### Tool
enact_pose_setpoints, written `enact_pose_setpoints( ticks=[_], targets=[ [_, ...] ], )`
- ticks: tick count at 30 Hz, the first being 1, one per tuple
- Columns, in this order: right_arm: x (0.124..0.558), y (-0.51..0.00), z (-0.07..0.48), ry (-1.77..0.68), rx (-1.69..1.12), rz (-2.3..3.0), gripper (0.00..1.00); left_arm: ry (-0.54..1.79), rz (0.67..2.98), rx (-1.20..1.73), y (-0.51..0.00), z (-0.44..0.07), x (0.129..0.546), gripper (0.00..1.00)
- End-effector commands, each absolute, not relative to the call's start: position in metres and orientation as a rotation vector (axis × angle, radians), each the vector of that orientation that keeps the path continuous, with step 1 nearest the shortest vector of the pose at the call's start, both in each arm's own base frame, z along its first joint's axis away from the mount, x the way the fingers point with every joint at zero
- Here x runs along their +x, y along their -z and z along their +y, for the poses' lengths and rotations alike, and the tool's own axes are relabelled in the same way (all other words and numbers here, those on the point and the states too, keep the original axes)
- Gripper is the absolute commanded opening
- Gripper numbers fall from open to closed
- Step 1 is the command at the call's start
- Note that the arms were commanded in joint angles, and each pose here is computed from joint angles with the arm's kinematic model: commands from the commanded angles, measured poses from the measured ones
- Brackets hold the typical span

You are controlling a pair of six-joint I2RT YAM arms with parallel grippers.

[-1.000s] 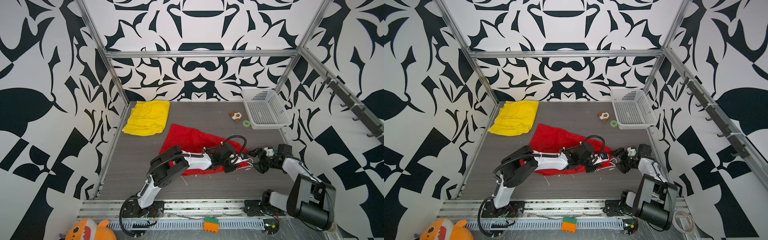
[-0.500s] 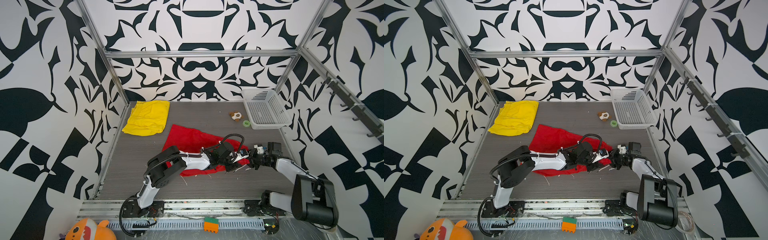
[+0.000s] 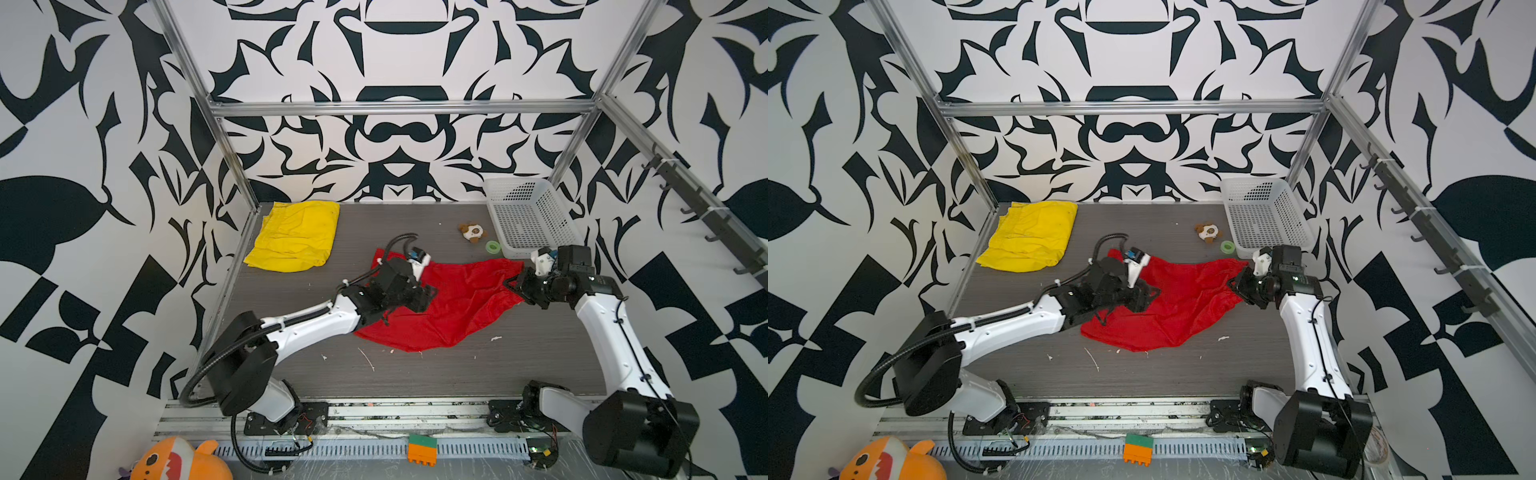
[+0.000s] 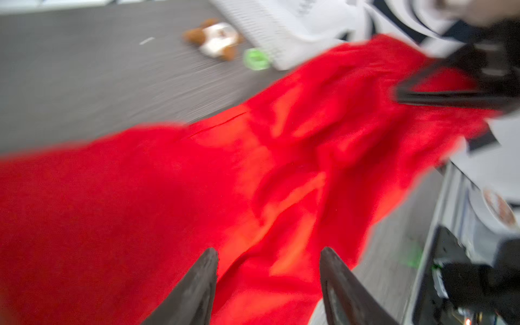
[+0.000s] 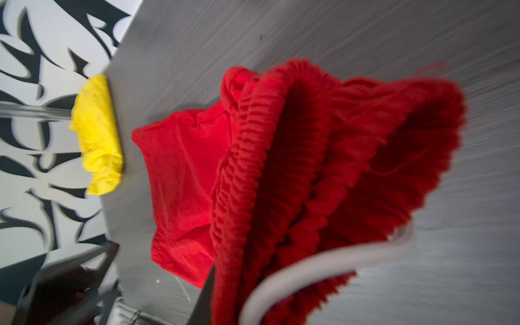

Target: Fold and stack the shorts

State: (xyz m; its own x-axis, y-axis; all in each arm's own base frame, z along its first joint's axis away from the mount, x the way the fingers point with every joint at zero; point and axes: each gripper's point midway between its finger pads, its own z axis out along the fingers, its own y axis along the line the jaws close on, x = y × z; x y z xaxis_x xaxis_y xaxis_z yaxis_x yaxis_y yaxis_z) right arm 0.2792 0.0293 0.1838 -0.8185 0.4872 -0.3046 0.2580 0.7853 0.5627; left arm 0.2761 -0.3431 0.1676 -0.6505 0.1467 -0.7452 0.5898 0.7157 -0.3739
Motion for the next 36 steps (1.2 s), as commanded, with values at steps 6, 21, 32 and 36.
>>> enact_pose_setpoints(
  ticks=[6, 21, 32, 36],
  targets=[
    [0.281, -0.236, 0.026, -0.323, 0.309, 2.634, 0.17, 0.819, 2.547, -0.050, -0.101, -0.242, 0.277, 0.62],
    [0.323, -0.264, 0.121, 0.097, -0.037, 2.646, 0.17, 1.023, 2.630, -0.277, -0.052, -0.235, 0.280, 0.53],
    [0.337, -0.234, 0.214, 0.126, -0.223, 2.665, 0.19, 1.040, 2.658, -0.350, -0.023, -0.235, 0.277, 0.43],
    [0.337, -0.205, 0.256, 0.045, -0.296, 2.717, 0.23, 1.028, 2.649, -0.354, -0.026, -0.232, 0.278, 0.43]
  ],
)
